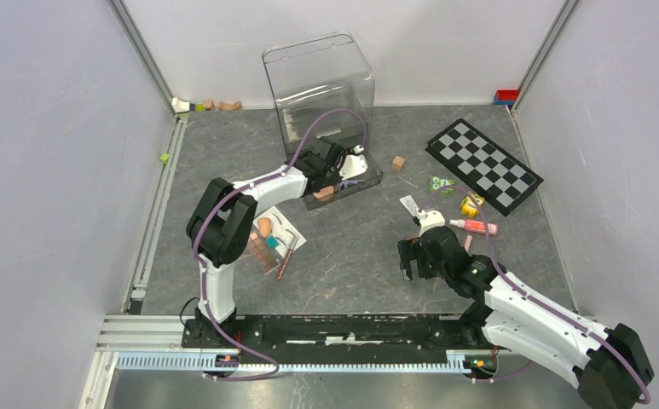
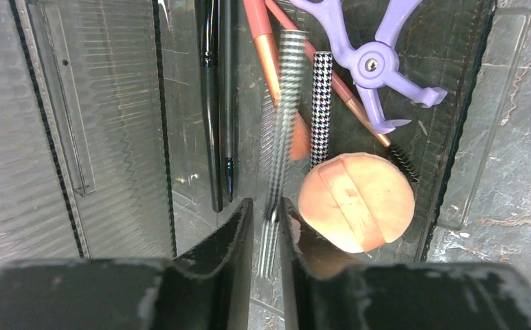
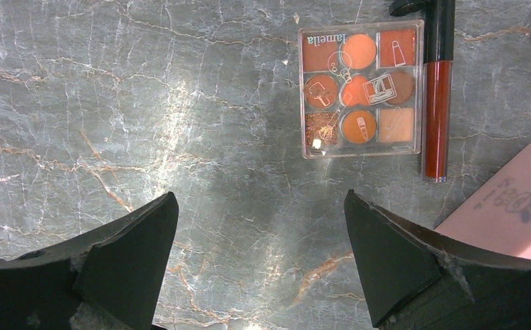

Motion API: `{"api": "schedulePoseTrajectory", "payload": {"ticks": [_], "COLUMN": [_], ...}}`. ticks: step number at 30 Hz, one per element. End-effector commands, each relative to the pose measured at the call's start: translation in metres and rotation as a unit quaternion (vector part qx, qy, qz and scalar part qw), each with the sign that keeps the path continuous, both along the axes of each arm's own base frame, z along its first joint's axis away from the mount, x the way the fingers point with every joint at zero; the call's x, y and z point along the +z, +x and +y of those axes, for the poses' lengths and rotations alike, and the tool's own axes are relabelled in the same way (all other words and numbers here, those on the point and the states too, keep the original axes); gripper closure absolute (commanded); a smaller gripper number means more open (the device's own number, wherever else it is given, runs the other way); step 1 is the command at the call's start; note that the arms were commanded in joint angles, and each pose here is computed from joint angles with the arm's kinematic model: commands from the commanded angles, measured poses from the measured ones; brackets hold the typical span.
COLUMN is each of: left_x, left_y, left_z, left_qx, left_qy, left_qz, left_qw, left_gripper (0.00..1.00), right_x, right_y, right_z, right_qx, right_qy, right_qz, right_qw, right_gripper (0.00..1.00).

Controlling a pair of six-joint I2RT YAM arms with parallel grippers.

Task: Organize the makeup
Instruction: Place the makeup in the drawer.

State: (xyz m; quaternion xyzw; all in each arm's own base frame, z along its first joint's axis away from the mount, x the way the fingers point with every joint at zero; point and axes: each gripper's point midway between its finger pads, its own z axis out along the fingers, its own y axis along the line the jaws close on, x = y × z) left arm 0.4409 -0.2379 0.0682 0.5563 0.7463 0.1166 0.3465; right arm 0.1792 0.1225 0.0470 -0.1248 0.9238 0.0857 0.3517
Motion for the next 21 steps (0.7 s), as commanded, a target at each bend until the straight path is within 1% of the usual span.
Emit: {"api": "schedulePoseTrajectory", "payload": {"ticks": [1, 4, 7, 11, 15, 17, 19, 21], "left_x": [0.016, 0.016, 0.019, 0.050, 0.100, 0.130, 0.154, 0.179], "left_y": [0.016, 0.014, 0.013, 0.011, 0.001, -0.008, -0.017, -0.023], "left_z": [-0.008, -0.008, -0.008, -0.010, -0.019, -0.022, -0.022, -0.014], "left_qx": [-0.015, -0.014, -0.010, 0.000, 0.009, 0.016, 0.032, 0.078], "left_qy": [-0.007, -0.012, -0.016, -0.046, -0.111, -0.151, -0.194, -0.246], "left_qz": [-0.026, -0.021, -0.021, -0.043, -0.065, -0.080, -0.088, -0.103], "left_qw": [1.000, 1.000, 1.000, 0.998, 0.992, 0.985, 0.976, 0.961], "left_gripper": [0.70, 0.66, 0.65, 0.65, 0.65, 0.65, 0.63, 0.60], "right_x": [0.002, 0.003, 0.003, 0.004, 0.004, 0.004, 0.004, 0.004], "right_y": [0.003, 0.003, 0.003, 0.003, 0.003, 0.003, 0.003, 0.003], "right_z": [-0.001, -0.001, -0.001, -0.001, -0.001, -0.001, -0.001, -0.001], "right_qx": [-0.003, -0.003, -0.002, -0.002, -0.002, -0.002, -0.002, -0.003], "right_qy": [-0.003, -0.003, -0.003, -0.002, -0.001, -0.001, -0.001, -0.001], "right_qz": [-0.007, -0.007, -0.007, -0.008, -0.009, -0.009, -0.009, -0.009], "right_qw": [1.000, 1.000, 1.000, 1.000, 1.000, 1.000, 1.000, 1.000], "right_gripper": [0.02, 0.02, 0.02, 0.02, 0.02, 0.02, 0.02, 0.02]}}
